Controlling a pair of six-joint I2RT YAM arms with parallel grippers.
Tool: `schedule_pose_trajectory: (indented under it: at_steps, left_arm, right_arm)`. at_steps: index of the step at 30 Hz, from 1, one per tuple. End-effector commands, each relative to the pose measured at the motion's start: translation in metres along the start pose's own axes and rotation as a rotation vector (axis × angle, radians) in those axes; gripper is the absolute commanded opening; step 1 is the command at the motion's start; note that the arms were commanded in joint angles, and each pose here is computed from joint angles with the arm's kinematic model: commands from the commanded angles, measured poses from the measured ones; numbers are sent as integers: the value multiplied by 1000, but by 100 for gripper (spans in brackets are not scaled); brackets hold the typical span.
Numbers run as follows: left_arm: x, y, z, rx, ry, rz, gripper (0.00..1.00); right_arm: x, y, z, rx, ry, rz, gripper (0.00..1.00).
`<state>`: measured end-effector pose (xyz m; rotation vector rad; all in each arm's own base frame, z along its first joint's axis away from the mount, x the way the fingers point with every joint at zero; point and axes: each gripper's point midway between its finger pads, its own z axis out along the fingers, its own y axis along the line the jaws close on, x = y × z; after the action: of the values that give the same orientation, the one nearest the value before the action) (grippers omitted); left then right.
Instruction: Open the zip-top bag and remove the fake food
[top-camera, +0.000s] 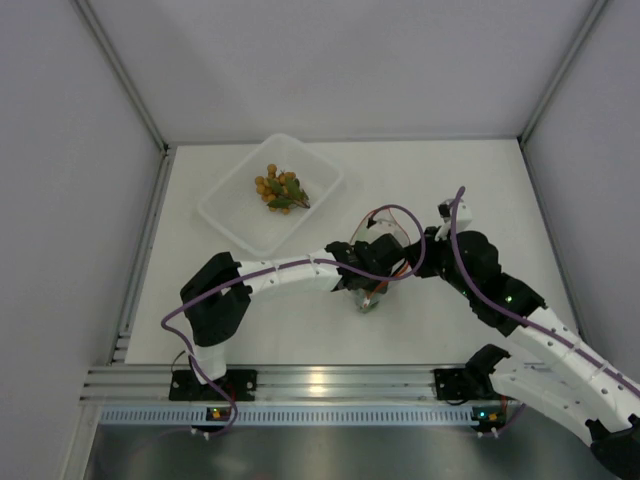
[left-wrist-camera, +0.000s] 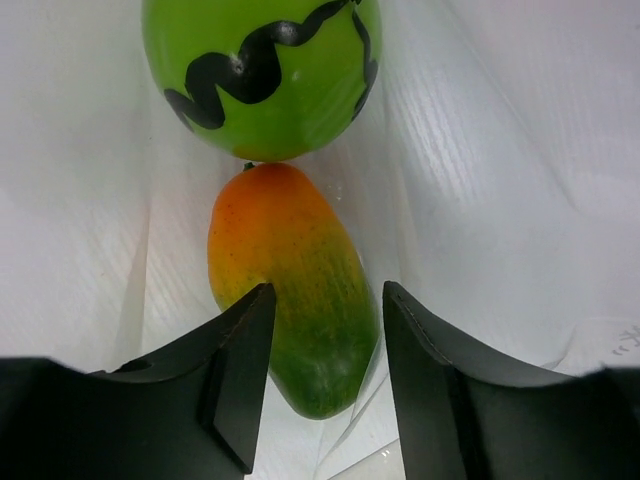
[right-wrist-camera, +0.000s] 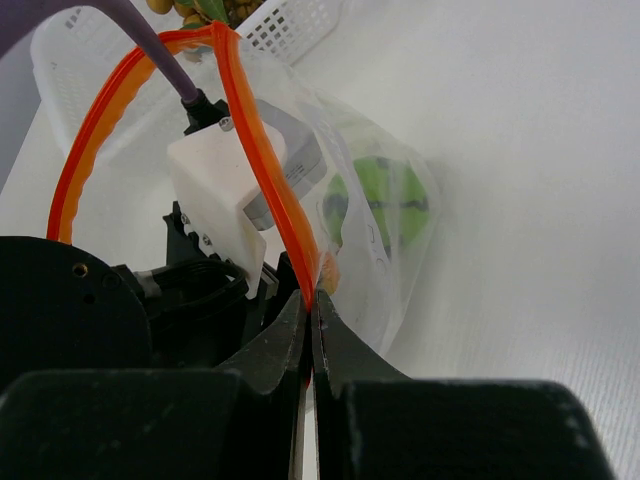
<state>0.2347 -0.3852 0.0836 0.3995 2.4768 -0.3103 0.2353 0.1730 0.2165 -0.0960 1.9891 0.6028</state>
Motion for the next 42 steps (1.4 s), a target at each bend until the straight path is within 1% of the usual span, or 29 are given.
schedule_pose_trajectory:
  at_steps: [1, 4, 8, 17, 18, 22, 24, 30, 31, 32, 34, 35, 38, 39, 41, 42]
  left_arm:
    - [0, 12, -7, -46, 13, 22, 54]
    - [7, 19, -7, -76, 44, 46, 58]
    - [22, 24, -4, -78, 86, 55, 61]
    - [55, 28, 14, -89, 188, 55, 74]
    - [56, 27, 16, -91, 190, 55, 77]
    - [55, 27, 19, -102, 182, 43, 79]
    - [55, 28, 23, -109, 185, 44, 82]
    - [62, 20, 36, -85, 204, 38, 83]
    - [63, 19, 38, -81, 206, 38, 81]
    - [63, 16, 40, -72, 206, 29, 77]
    - [62, 13, 39, -55, 196, 15, 63]
    - [61, 12, 39, -47, 186, 5, 44]
    - [47, 8, 27, -20, 138, -19, 27]
    - [45, 8, 26, -14, 121, -22, 20]
    - [30, 3, 12, 25, 70, -44, 13]
    - [29, 4, 10, 35, 49, -51, 7]
  right_arm:
    - [-8, 2, 2, -11, -29, -24, 0]
    - [-10, 2, 3, -6, -33, -25, 0]
    - [-11, 0, 3, 5, -35, -28, 0]
    - [-10, 0, 5, 2, -32, -30, 0]
    - [-10, 1, 5, 2, -35, -28, 0]
    - [-9, 0, 5, 2, -34, -30, 0]
    - [-9, 0, 5, 2, -35, -31, 0]
    - [-9, 1, 4, -9, -39, -32, 0]
    - [-9, 2, 5, -13, -40, -30, 0]
    - [-8, 2, 4, -17, -40, -30, 0]
    - [-8, 3, 5, -20, -38, -28, 0]
    - [-9, 3, 4, -19, -39, -30, 0]
    - [-10, 4, 4, -21, -40, -36, 0]
    - [-10, 4, 4, -21, -40, -37, 0]
    - [-12, 5, 4, -28, -41, -40, 0]
    - [-12, 6, 4, -30, -42, -40, 0]
